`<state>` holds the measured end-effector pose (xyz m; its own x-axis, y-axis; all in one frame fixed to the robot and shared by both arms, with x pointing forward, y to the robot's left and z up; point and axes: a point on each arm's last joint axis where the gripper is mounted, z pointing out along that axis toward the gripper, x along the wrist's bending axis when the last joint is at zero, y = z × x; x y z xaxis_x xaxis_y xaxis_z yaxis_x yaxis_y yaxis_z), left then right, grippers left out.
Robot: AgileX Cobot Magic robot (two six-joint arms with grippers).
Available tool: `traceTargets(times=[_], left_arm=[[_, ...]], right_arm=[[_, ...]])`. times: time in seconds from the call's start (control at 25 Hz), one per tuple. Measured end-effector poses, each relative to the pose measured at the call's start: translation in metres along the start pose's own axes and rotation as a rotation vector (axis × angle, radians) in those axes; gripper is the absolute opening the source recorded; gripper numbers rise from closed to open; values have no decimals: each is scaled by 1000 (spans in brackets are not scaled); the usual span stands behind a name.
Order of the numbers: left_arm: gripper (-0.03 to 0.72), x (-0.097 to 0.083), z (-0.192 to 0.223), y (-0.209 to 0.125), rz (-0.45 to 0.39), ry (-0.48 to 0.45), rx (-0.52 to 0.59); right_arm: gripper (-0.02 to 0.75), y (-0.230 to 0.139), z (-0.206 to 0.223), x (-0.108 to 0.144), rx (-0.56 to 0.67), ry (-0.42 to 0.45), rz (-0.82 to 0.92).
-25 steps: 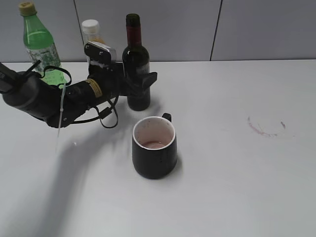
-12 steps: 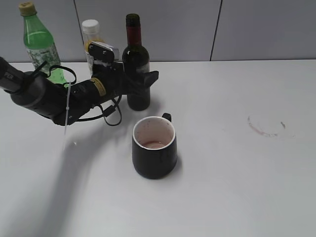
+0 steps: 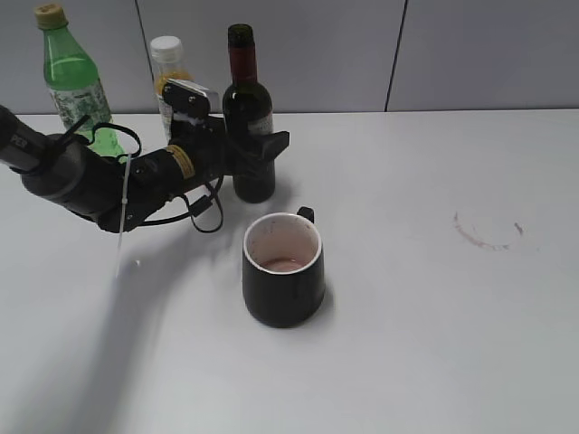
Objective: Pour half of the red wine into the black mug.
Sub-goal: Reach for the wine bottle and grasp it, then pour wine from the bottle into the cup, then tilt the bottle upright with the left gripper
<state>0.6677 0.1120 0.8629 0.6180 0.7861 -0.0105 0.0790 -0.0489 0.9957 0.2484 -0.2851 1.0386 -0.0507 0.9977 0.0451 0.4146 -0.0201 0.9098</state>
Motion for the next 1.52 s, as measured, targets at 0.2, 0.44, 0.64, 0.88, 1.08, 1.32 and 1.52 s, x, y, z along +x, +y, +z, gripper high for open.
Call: traceTargets(times=[0.2,0.44,0.64,0.88,1.08,1.32,1.52], left_arm=[[555,0,0,1,0,-1,-4],[547,-3,-12,12,-3,8,18],[547,-6,-31,39,52,31,-7],[546,-11,-63,58,62,88,-17],[546,-15,-99,66,97,164,11],[546,-21,-146,73,106,254,39],[546,-24,-184,78,104,344,54]], right_arm=[[573,0,0,0,0,0,0],[573,0,0,0,0,0,0],[573,0,0,0,0,0,0],[573,0,0,0,0,0,0],[573,0,0,0,0,0,0],[573,0,0,0,1,0,0],[573,0,0,0,1,0,0]])
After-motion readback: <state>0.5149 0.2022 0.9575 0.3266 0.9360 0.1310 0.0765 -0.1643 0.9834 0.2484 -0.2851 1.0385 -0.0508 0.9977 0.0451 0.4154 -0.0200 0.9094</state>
